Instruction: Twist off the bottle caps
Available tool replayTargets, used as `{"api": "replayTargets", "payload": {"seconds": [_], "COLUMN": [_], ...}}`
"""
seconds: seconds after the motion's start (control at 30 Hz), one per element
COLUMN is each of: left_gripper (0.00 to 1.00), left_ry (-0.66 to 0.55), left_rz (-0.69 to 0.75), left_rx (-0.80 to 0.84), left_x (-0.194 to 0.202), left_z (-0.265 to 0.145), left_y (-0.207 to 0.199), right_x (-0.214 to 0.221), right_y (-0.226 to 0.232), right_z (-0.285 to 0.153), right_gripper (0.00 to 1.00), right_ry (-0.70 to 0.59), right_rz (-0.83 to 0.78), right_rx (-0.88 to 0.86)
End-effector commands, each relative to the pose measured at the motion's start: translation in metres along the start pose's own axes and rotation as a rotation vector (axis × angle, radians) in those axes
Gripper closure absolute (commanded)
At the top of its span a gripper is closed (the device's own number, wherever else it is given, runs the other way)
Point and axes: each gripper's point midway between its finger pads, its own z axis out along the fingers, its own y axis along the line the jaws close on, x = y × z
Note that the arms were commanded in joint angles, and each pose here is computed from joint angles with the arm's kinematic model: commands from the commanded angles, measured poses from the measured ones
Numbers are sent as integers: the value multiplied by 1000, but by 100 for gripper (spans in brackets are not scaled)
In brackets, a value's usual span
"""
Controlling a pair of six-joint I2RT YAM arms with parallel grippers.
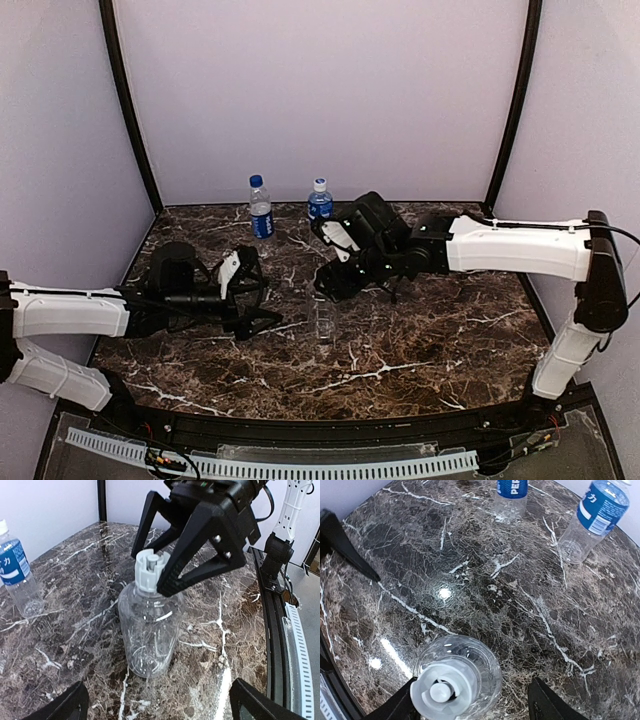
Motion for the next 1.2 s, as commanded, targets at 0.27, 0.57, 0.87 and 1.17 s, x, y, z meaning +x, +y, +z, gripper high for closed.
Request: {"api": "replayTargets", "payload": {"seconds": [0.27,0.57,0.87,1.17], "left_gripper": [1,1,1,1], "left_ry": [-77,-47,-46,-48], "left_rz": [47,18,50,79], "left_rx": [-39,-41,-18,-5], "left_x": [-17,-9,-17,-32], "left_z": [-7,-5,-1,4], "left_y": [3,4,1,1], "right_x": [-12,-22,-72,-87], "right_y": [14,31,59,82], "right_z": [6,2,-49,-71], "right_gripper": [41,100,100,100], "right_ry": [-15,-48,-209,-310], "right_rz": [-12,-79,-78,-52], "right_rx": [-26,-90,-317,-529]}}
